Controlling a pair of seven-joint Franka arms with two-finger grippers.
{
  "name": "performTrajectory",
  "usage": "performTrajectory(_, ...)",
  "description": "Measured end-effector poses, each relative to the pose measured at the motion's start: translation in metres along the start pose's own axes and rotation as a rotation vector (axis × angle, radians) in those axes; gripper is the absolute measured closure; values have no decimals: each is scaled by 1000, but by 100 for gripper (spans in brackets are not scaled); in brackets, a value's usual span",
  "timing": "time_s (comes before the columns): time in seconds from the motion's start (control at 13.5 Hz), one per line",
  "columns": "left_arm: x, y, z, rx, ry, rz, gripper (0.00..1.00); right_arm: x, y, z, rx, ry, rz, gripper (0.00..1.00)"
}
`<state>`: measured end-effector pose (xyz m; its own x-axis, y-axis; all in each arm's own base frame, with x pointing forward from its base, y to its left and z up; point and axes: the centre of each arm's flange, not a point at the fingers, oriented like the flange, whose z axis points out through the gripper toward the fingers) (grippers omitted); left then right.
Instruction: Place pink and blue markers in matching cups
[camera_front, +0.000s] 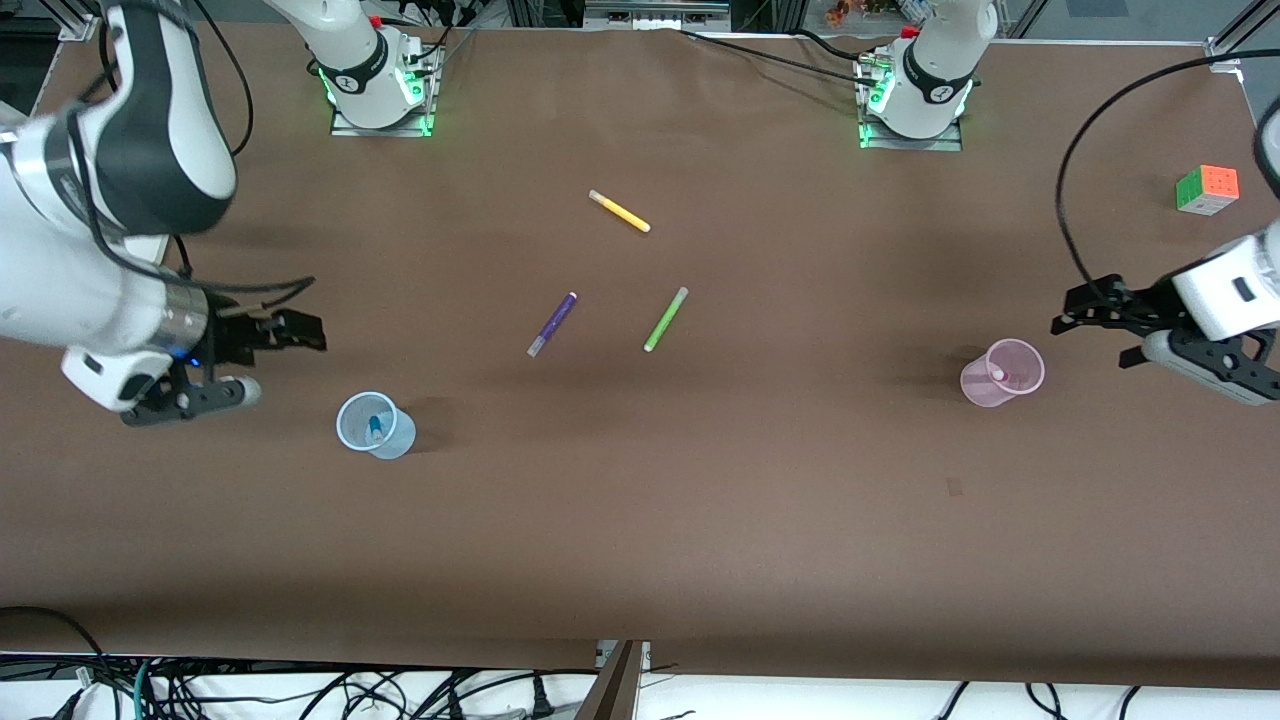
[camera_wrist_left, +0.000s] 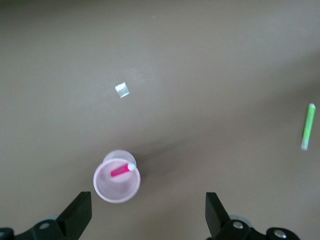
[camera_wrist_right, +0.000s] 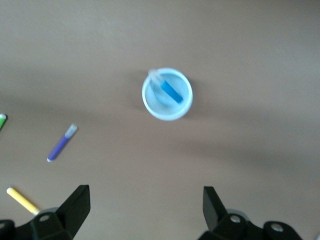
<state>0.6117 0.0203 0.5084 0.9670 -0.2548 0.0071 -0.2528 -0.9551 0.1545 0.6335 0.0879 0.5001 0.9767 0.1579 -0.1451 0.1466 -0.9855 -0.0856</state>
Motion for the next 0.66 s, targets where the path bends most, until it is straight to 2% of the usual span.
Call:
performTrajectory(0.15, -1, 12, -17, 29, -22, -153, 0, -35, 3, -28, -13, 0, 19, 0)
performTrajectory(0.37, 1, 33, -34, 36, -39, -346, 0, -82, 29, -78, -96, 47, 58, 0)
performTrajectory(0.52, 5, 55, -34, 47, -54, -385, 0, -100, 34, -100, -111, 80, 70, 0)
performTrajectory(0.66, 4, 68, -30, 79, -90, -381, 0, -106, 35, -102, -111, 66, 76, 0)
